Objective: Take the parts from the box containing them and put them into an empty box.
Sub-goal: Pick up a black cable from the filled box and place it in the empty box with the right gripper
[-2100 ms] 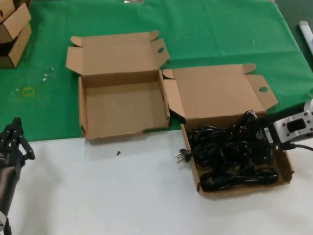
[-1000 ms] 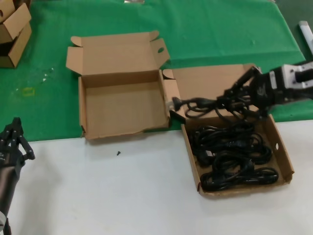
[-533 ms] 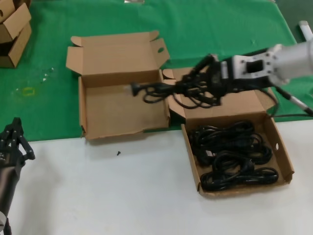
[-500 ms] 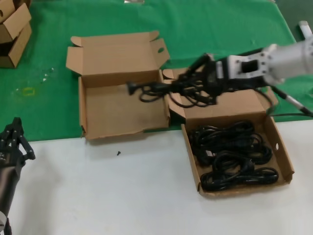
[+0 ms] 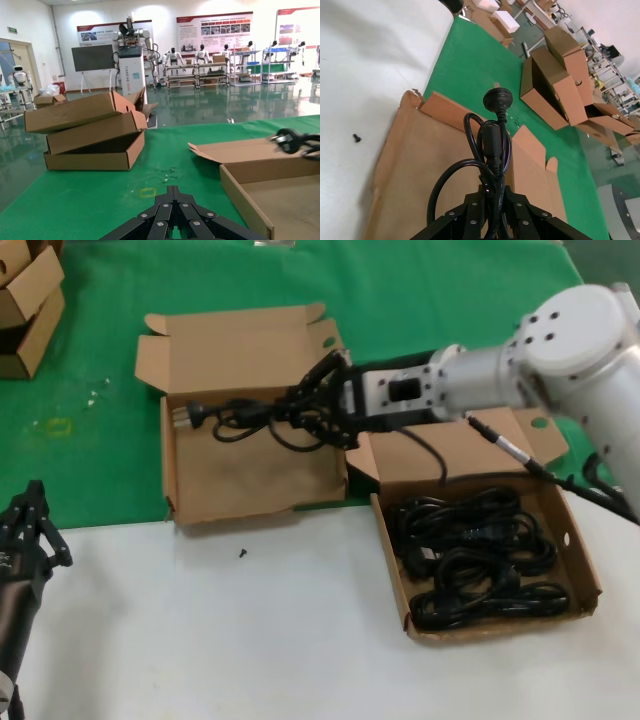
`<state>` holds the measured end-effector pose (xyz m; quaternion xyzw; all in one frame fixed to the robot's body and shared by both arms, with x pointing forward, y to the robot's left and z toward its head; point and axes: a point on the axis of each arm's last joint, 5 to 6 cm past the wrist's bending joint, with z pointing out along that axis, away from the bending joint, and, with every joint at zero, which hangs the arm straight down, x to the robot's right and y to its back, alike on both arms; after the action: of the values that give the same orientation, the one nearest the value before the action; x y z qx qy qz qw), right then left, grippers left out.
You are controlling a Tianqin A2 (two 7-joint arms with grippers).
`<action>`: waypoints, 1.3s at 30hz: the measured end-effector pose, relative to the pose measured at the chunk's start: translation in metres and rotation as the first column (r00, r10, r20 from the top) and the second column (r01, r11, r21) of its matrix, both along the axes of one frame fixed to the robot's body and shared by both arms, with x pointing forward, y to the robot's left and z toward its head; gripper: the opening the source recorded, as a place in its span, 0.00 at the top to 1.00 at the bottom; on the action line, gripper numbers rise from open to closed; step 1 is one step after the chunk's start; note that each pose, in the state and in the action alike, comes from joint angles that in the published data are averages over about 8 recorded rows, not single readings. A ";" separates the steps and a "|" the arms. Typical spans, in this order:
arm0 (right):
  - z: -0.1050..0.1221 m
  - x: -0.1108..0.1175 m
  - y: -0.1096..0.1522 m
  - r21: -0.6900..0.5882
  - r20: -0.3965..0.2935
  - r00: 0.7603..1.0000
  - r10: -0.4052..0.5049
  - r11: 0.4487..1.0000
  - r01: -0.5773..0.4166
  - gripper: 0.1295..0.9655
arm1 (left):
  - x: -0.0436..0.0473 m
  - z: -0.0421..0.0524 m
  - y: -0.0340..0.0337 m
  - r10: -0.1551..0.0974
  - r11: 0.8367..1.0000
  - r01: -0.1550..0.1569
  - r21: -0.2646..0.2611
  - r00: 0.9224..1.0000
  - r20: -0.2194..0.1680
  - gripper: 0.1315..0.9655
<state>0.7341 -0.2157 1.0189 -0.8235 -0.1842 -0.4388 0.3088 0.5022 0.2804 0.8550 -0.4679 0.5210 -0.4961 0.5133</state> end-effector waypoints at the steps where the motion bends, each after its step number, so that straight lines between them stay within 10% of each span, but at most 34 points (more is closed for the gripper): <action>1: -0.003 0.002 0.004 0.000 0.006 1.000 0.000 1.000 0.000 0.90 | 0.0000 0.0000 0.0000 0.000 1.000 0.000 0.000 1.000 0.000 0.99; 39: -0.063 0.023 0.044 -0.077 0.136 0.991 -0.016 0.997 0.027 0.82 | 0.0000 0.0000 0.0000 0.000 1.000 0.000 0.000 1.000 0.000 0.99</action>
<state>0.7576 -0.1719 0.9563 -0.8054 -0.2131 -0.4892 0.2582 0.5022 0.2804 0.8550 -0.4679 0.5210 -0.4961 0.5133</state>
